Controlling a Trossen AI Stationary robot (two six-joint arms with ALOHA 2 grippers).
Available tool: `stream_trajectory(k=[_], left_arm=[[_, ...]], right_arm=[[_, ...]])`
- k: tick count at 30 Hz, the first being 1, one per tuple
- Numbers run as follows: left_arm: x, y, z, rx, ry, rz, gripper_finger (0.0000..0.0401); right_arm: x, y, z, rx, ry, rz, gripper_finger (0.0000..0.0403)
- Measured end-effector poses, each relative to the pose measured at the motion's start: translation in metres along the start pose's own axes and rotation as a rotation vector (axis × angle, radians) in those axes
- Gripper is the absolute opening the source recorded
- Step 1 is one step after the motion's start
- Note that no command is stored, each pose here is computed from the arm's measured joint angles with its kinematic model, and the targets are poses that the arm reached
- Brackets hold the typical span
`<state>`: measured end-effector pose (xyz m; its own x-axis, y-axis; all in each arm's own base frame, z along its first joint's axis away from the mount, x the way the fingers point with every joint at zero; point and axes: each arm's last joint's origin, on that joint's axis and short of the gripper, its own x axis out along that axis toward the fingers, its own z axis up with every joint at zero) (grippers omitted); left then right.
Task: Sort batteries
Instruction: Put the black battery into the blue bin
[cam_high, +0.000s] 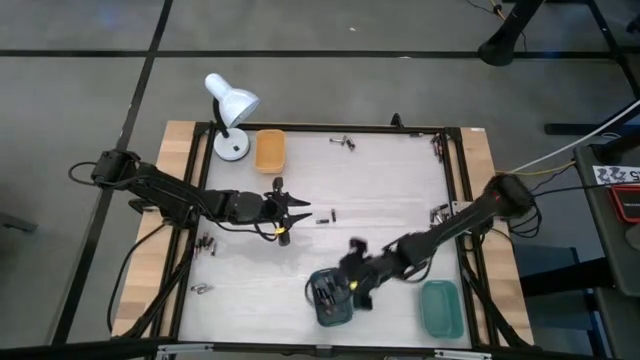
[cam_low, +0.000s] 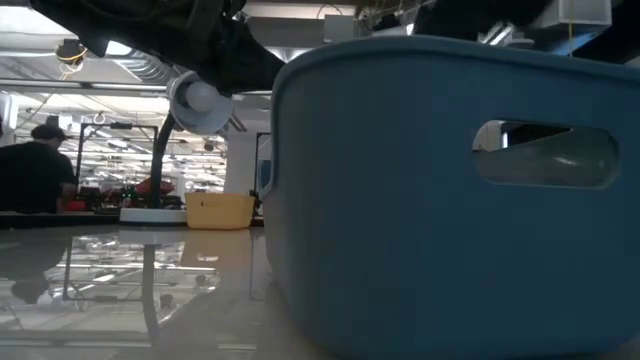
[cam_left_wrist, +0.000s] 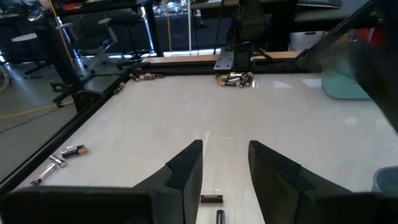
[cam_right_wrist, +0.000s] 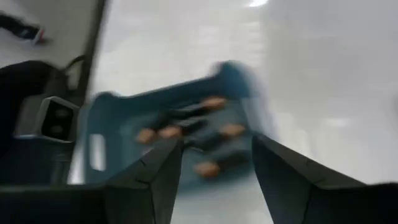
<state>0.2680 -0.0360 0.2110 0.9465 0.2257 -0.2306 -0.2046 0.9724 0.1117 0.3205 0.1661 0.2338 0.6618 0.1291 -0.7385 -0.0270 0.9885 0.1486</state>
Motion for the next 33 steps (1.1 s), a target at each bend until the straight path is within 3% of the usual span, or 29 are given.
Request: stream_trajectory(k=[6,12,18,24,31,33], left_arm=[[0.000,0.000,0.000,0.002,0.004,0.000,0.0119],[0.000,0.000,0.000,0.003,0.005,-0.001,0.0119],[0.000,0.000,0.000,0.003,0.003,-0.001,0.0119],[0.000,0.000,0.000,-0.003,0.002,-0.001,0.0119],[0.000,0.000,-0.001,0.003,0.005,-0.001,0.0119],[0.000,0.000,-0.001,0.004,0.005,-0.002,0.0119]], right_arm=[[-0.084,-0.033,-0.002,0.011,0.005,-0.275,0.0186],[-0.132,-0.079,-0.027,0.248,0.250,-0.510,0.0173],[-0.122,-0.096,-0.050,0.278,0.539,-0.513,0.0172],[-0.094,-0.121,-0.091,0.299,0.831,-0.460,0.0172],[-0.081,-0.140,-0.136,0.373,1.009,-0.432,0.0172],[-0.078,-0.143,-0.138,0.382,1.026,-0.430,0.0172]])
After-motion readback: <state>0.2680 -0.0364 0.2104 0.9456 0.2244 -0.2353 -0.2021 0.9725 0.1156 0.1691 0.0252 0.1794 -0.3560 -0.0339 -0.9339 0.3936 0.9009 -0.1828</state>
